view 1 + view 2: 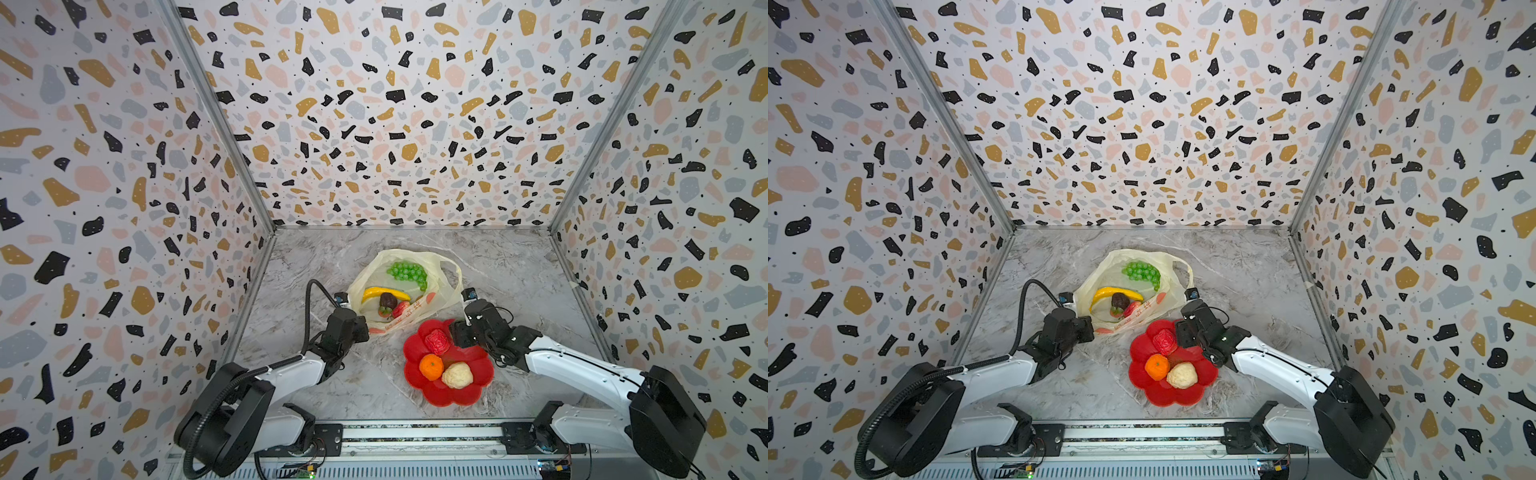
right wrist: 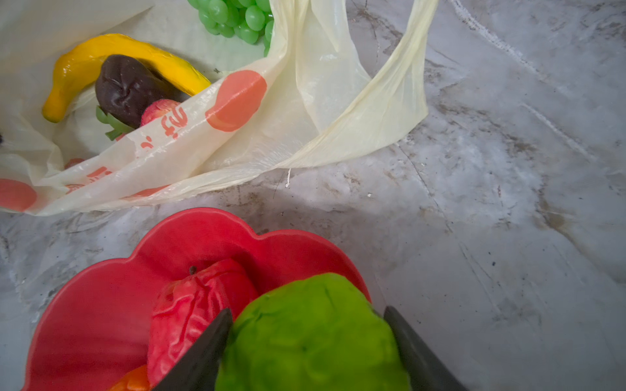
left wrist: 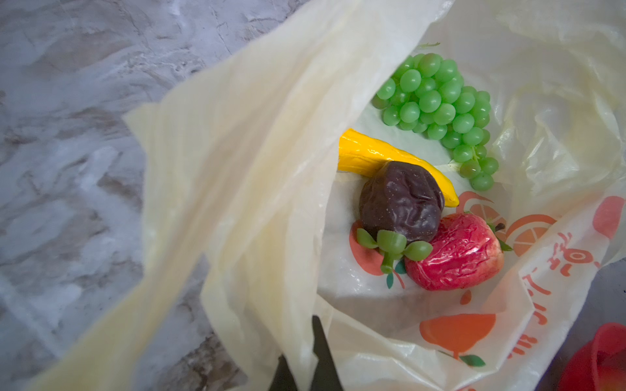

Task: Take fruits out of the plastic bag
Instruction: Place the fruit on the plate.

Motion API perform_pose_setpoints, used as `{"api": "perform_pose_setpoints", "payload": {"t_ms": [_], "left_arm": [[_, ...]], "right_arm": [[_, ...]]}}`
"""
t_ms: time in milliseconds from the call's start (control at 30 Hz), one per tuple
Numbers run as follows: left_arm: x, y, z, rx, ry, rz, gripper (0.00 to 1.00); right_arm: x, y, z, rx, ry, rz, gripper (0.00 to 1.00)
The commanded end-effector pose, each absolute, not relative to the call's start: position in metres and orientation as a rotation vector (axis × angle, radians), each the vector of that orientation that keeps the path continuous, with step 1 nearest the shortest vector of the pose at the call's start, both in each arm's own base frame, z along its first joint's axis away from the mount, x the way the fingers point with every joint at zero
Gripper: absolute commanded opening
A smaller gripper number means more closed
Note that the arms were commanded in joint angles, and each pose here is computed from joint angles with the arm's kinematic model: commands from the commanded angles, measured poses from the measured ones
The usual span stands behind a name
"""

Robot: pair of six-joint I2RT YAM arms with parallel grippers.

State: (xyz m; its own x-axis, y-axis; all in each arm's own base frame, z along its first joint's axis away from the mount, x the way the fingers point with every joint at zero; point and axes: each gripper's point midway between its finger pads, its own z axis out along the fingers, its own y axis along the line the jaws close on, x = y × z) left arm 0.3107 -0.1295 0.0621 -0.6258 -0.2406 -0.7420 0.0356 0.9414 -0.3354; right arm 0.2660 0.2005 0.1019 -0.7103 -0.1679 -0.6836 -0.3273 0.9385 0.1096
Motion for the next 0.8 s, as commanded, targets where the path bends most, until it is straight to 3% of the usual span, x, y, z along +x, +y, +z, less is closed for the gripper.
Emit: {"api": "perform_pose_setpoints", "payload": {"t_ms": [0, 767], "left_arm": [[0.323, -0.136, 0.081, -0.128, 2.153, -0.421, 0.01], [0.323, -0.136, 0.08, -0.127, 2.155, -0.417, 0.01]], "right_arm": [[0.268, 0.2, 0.101, -0.332, 2.359, 0.29, 0.66], [0.237, 0.213, 0.079, -0.425, 2.42, 0.281, 0.67]]}}
